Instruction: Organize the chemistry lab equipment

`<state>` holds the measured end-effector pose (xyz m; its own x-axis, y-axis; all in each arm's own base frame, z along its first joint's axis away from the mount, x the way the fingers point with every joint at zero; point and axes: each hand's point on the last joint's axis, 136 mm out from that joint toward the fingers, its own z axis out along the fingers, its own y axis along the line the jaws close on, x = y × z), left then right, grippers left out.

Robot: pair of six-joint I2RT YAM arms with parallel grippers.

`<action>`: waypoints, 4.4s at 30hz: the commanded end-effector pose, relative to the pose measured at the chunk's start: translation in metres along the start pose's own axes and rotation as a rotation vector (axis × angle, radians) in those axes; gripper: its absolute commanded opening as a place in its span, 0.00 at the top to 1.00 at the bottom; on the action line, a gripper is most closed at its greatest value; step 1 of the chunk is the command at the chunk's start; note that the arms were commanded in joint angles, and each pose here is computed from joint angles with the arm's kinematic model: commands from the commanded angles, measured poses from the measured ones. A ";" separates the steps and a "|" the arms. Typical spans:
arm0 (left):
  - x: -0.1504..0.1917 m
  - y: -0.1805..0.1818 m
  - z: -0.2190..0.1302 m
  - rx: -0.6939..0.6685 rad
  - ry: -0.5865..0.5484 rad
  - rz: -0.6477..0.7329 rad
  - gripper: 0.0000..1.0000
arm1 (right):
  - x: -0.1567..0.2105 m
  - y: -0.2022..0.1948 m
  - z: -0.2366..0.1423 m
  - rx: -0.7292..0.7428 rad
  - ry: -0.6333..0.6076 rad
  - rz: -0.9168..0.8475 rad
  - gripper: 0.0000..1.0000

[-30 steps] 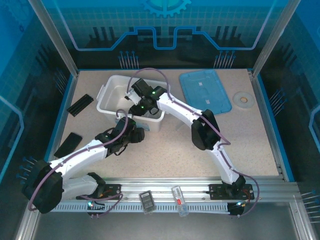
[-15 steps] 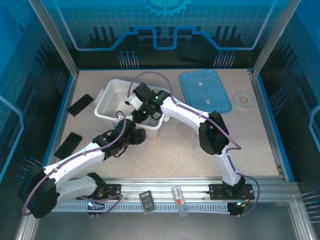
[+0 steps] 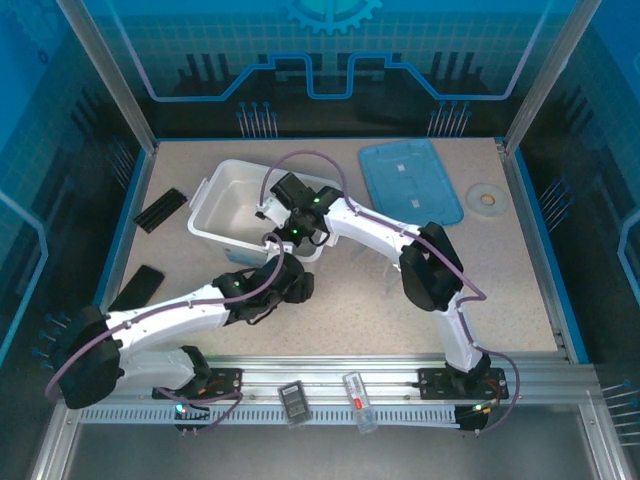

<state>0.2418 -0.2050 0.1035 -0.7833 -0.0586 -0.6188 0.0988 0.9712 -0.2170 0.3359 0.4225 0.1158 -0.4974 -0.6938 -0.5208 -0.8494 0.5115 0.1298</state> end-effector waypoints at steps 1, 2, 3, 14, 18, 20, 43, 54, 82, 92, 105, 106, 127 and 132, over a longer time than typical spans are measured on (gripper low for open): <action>-0.014 -0.019 0.002 0.031 -0.035 -0.005 0.24 | -0.019 0.020 -0.028 -0.038 -0.078 -0.037 0.43; -0.015 -0.020 0.004 0.032 -0.035 0.000 0.24 | -0.021 0.014 -0.031 -0.017 -0.085 -0.026 0.42; -0.016 -0.022 0.005 0.031 -0.038 0.007 0.24 | -0.024 0.007 -0.035 0.005 -0.096 -0.012 0.42; -0.028 -0.040 0.016 0.042 -0.043 0.062 0.24 | -0.059 -0.050 -0.106 0.231 -0.303 0.108 0.39; -0.032 -0.047 0.021 0.049 -0.043 0.081 0.23 | -0.065 -0.059 -0.140 0.285 -0.400 0.146 0.38; -0.034 -0.051 0.024 0.052 -0.044 0.090 0.24 | -0.065 -0.064 -0.159 0.312 -0.439 0.171 0.37; -0.062 -0.075 0.041 0.106 -0.033 0.138 0.23 | 0.098 -0.180 -0.267 0.350 -0.647 0.945 0.30; -0.030 -0.088 0.004 0.203 -0.006 0.206 0.23 | 0.188 -0.211 -0.215 0.195 -0.669 1.344 0.28; -0.115 0.037 -0.117 0.035 -0.396 0.054 0.17 | 0.254 -0.262 -0.145 0.112 -0.697 1.715 0.24; -0.122 0.074 -0.128 -0.071 -0.442 -0.025 0.01 | 0.255 -0.273 -0.134 0.093 -0.724 1.770 0.26; -0.125 0.091 -0.133 -0.105 -0.443 -0.090 0.01 | 0.255 -0.290 -0.126 0.101 -0.746 1.824 0.26; -0.125 0.091 -0.134 -0.106 -0.444 -0.093 0.01 | 0.256 -0.291 -0.125 0.102 -0.750 1.831 0.27; -0.120 0.097 -0.138 -0.108 -0.431 -0.110 0.01 | 0.231 -0.323 -0.143 0.070 -1.055 1.848 0.29; -0.121 0.098 -0.143 -0.107 -0.442 -0.113 0.01 | 0.219 -0.325 -0.157 0.069 -1.126 1.817 0.30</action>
<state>0.2616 -0.0763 0.2603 -0.4567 -0.2039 -0.8659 -0.0301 0.9763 -0.2141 0.4638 0.0264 0.0658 -0.2794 0.9602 -0.0003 0.4446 0.1296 0.8863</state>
